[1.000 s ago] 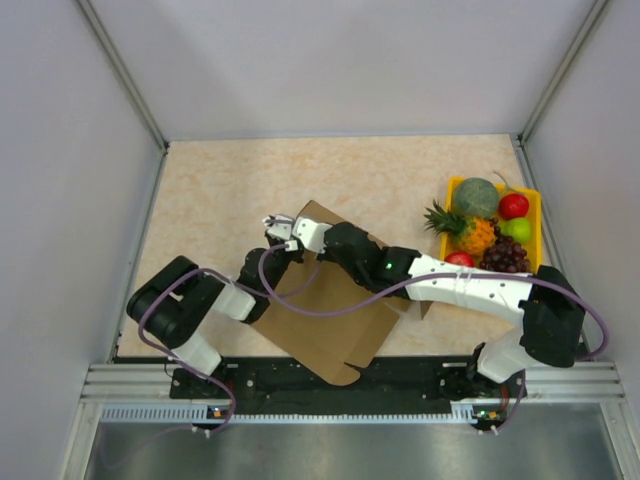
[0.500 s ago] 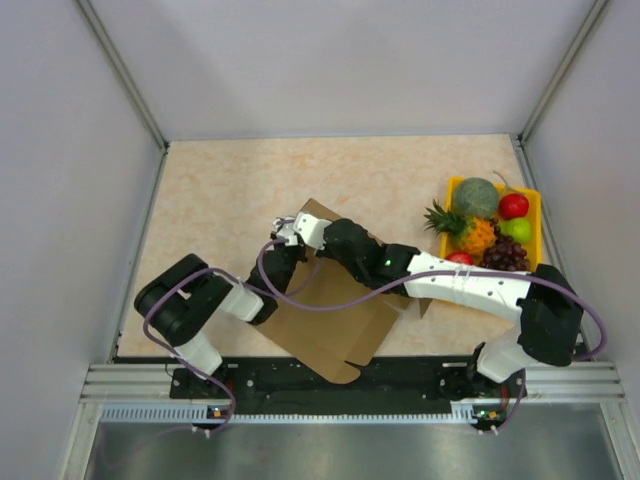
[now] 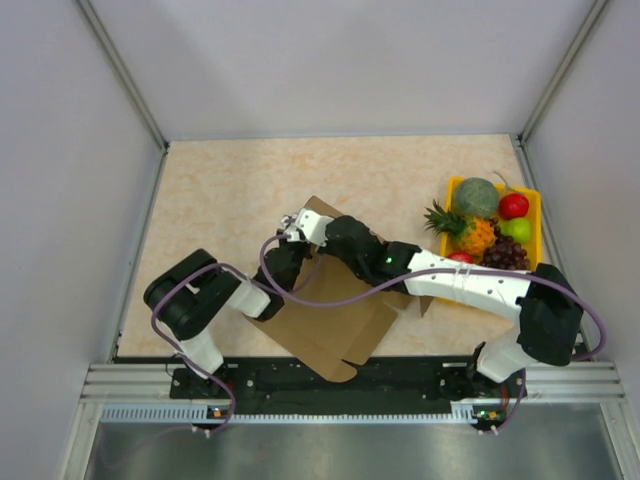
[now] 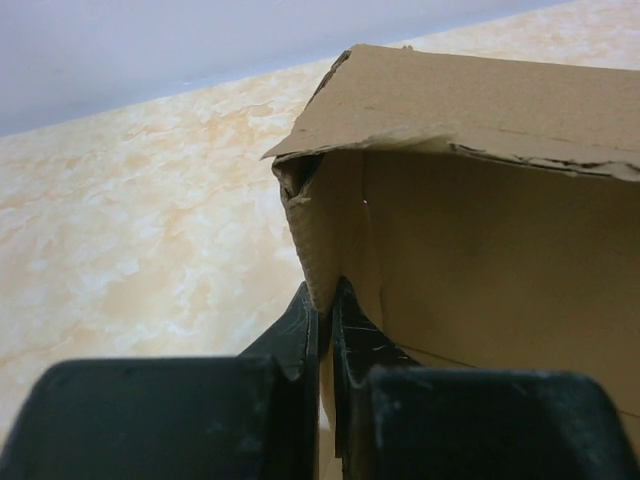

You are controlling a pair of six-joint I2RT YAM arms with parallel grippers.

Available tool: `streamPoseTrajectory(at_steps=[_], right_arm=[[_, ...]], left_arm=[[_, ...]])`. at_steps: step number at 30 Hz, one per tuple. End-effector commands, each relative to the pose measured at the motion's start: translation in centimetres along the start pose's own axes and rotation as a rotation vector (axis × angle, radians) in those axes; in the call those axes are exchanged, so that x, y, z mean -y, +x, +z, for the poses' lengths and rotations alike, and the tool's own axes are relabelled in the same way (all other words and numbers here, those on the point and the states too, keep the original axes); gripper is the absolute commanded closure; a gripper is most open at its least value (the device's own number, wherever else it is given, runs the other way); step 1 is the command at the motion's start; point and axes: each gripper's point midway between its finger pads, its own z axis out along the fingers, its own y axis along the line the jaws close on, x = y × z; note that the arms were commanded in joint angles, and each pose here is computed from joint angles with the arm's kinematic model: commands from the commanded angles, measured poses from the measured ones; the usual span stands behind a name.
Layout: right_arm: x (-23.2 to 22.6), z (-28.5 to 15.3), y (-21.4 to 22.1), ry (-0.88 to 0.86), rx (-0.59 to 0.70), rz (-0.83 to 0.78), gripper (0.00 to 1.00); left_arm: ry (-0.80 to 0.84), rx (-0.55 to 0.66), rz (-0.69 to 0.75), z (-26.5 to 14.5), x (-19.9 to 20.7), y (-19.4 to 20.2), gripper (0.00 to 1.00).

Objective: Fold the paper box

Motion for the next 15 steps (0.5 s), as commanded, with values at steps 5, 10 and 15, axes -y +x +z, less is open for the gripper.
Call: streamPoseTrajectory(at_steps=[5,10,15], right_arm=[[-8.7,0.1,1.6,-0.340,-0.032,0.015,0.99],[-8.5,0.2,1.7,-0.336,-0.034,0.020,0.99],[-8.2,0.0,1.8,-0.342,-0.028,0.032,0.98]], left_arm=[[-0.075,0.238,-0.007,1.1,-0.3,-6.3,1.00],[-0.010,0.230,-0.035,0.2,0.3,-6.7,0.67],[0.088,0.196,-0.154,0.2,0.9,-6.1,0.55]])
